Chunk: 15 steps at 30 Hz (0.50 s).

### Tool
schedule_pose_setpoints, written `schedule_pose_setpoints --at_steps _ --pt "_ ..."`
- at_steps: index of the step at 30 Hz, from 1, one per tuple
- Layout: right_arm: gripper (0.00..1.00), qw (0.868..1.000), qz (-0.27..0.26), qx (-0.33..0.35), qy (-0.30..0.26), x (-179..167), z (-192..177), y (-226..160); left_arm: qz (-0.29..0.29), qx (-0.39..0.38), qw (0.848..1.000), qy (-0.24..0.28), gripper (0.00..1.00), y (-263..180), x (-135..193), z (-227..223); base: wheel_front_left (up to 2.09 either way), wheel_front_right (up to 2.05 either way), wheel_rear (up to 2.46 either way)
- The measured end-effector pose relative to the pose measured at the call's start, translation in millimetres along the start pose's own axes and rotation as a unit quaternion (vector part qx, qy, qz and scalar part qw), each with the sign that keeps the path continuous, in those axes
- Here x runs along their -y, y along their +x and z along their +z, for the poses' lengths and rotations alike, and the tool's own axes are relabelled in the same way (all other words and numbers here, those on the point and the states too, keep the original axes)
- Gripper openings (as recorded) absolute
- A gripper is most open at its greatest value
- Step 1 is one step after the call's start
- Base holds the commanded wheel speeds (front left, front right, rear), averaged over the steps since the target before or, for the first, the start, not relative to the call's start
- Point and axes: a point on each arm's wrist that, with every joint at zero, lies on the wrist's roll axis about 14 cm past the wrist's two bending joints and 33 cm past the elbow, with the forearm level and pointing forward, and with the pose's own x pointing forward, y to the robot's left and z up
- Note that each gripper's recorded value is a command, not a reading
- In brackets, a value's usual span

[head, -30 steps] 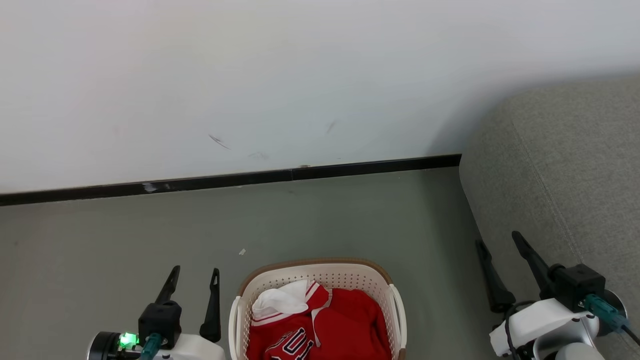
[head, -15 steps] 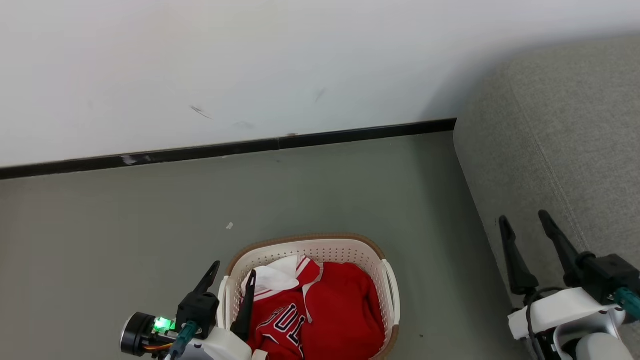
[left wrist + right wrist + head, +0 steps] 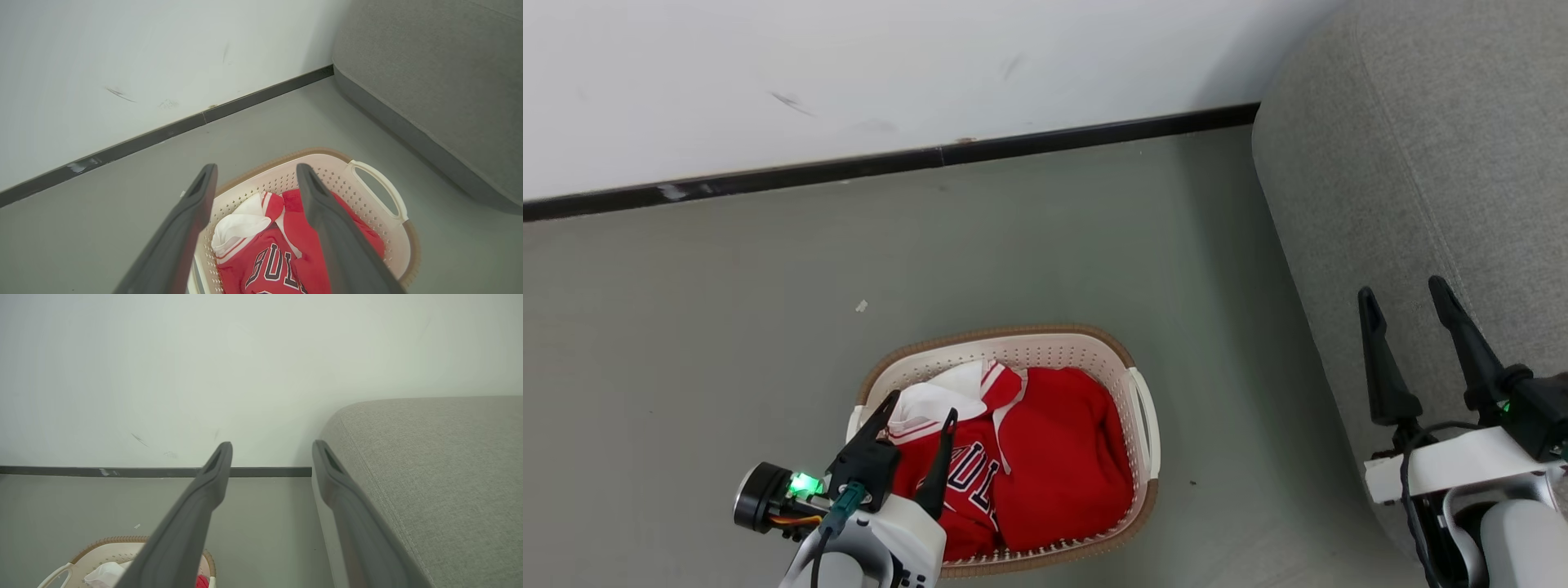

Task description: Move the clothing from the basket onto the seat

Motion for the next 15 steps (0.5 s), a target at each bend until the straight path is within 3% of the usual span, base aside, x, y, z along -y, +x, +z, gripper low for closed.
schedule_pose_setpoints --at_steps 15 --pt "1.00 1.000 0.003 0.014 -0.001 -0.2 -8.1 42.2 -0.065 -0.063 0.996 0.006 1.00 38.7 25.0 -48.9 0.00 0.00 0.00"
